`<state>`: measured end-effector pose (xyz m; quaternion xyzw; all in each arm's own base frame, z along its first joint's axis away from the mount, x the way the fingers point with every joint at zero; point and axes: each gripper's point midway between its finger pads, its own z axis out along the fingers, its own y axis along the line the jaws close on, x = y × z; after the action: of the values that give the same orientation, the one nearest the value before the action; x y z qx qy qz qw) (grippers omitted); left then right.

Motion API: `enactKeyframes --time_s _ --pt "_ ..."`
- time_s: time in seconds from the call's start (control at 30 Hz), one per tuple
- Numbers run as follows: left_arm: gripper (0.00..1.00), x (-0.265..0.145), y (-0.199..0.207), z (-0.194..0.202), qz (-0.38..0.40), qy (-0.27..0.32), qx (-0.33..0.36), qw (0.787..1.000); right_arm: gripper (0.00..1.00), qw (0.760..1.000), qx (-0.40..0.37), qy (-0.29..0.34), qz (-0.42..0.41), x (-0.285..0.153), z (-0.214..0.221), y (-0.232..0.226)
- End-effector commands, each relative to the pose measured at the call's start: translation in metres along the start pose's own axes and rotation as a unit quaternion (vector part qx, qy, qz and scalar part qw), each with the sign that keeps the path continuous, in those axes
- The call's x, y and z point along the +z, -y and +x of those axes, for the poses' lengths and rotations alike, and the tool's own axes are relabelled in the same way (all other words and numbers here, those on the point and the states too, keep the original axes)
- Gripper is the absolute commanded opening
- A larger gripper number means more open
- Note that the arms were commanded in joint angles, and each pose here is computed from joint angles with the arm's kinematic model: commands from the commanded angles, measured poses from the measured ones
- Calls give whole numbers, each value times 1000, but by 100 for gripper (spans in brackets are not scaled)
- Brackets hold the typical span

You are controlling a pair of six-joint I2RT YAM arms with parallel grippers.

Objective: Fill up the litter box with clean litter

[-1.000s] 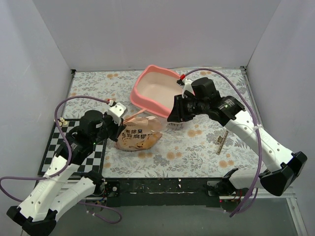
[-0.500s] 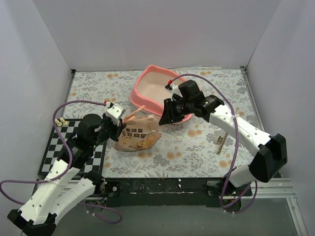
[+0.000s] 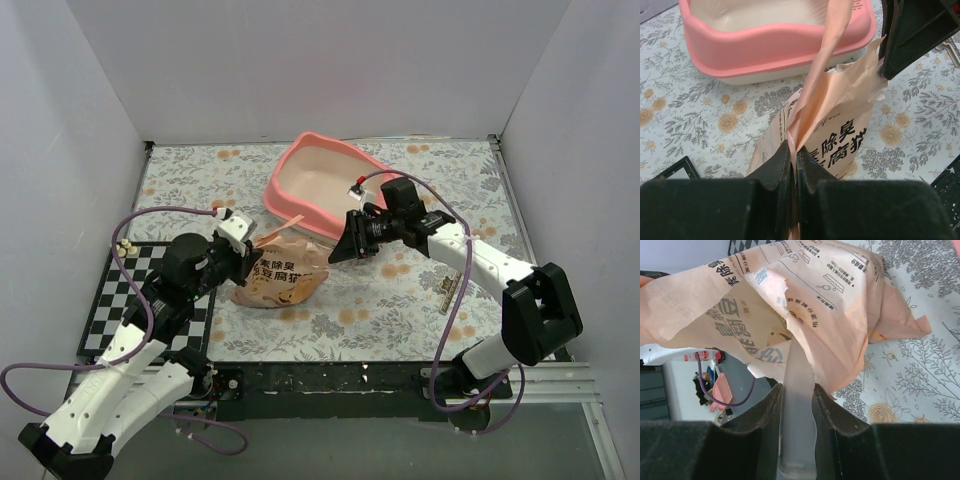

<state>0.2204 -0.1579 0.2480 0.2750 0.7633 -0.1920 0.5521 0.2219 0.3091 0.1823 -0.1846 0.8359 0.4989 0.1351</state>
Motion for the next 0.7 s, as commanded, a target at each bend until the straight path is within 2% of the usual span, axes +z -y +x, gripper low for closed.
enactKeyframes --time_s 0.0,0.17,0.4,0.67 --pt "0 5 6 -11 16 27 -5 999 1 998 20 -15 -53 11 7 -11" --pt "0 8 5 -11 16 25 -5 1000 1 996 37 -20 -75 22 12 -15" --pt "0 11 8 -4 28 17 9 999 1 987 63 33 -142 28 7 -35" --pt "0 10 5 -14 34 40 88 995 1 975 80 79 -193 32 -1 -58"
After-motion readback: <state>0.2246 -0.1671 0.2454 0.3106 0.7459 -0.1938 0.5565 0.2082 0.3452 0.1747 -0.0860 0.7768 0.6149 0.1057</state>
